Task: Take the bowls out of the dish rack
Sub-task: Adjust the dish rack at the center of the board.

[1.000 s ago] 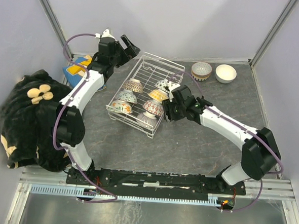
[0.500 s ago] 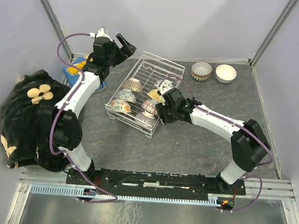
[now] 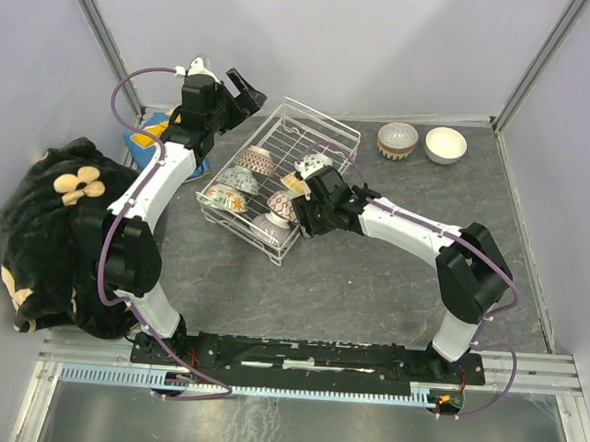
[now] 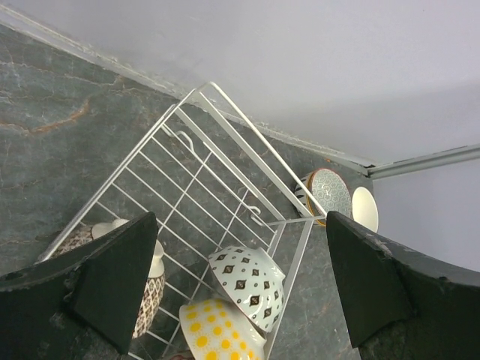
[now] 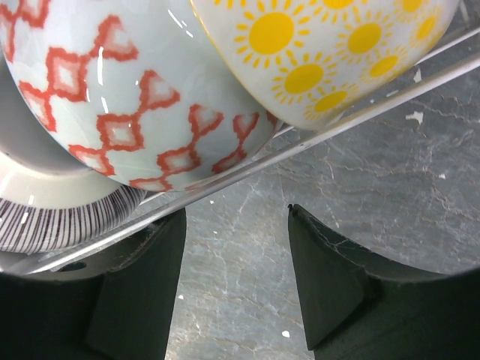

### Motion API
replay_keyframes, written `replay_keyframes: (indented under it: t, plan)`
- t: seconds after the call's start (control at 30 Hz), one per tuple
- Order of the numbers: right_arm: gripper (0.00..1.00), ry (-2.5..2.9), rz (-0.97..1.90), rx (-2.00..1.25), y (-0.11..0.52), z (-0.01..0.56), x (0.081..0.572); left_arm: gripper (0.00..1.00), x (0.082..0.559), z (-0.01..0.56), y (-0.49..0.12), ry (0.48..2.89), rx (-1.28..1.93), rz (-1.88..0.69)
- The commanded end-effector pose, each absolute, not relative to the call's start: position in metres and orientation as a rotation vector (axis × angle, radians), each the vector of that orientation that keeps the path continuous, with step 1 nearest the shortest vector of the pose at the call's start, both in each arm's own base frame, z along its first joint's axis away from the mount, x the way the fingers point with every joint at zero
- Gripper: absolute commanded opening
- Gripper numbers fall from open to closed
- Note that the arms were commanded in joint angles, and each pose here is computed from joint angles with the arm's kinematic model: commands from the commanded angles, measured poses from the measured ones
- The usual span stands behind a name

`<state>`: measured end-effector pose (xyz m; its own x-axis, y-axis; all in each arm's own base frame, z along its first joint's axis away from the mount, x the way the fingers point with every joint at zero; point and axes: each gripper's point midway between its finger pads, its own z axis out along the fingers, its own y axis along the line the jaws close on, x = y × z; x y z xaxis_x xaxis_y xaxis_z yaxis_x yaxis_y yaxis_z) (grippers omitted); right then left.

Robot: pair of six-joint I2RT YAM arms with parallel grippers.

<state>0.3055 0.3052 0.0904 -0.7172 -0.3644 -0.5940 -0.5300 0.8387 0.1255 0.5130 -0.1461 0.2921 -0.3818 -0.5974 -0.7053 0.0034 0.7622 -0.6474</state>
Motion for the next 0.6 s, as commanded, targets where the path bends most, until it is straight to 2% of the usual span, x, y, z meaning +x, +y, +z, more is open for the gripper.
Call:
replay_keyframes:
  t: [0.0,0.2,0.33,0.57]
  plan:
    - [0.65,2.267,0.529,-0.610,0.350,0.131,0.337,0.99,0.506,0.322,-0.148,1.799,-0.383,-0.722]
    - [0.66,2.245,0.421,-0.606,0.325,0.149,0.333,0.99,0.504,0.315,-0.162,1.821,-0.373,-0.793]
    - [0.68,2.157,0.329,-0.575,0.295,0.190,0.342,0.99,0.503,0.315,-0.187,1.833,-0.337,-0.863]
    - [0.71,2.059,0.261,-0.565,0.259,0.236,0.403,0.99,0.503,0.301,-0.235,1.879,-0.292,-1.004]
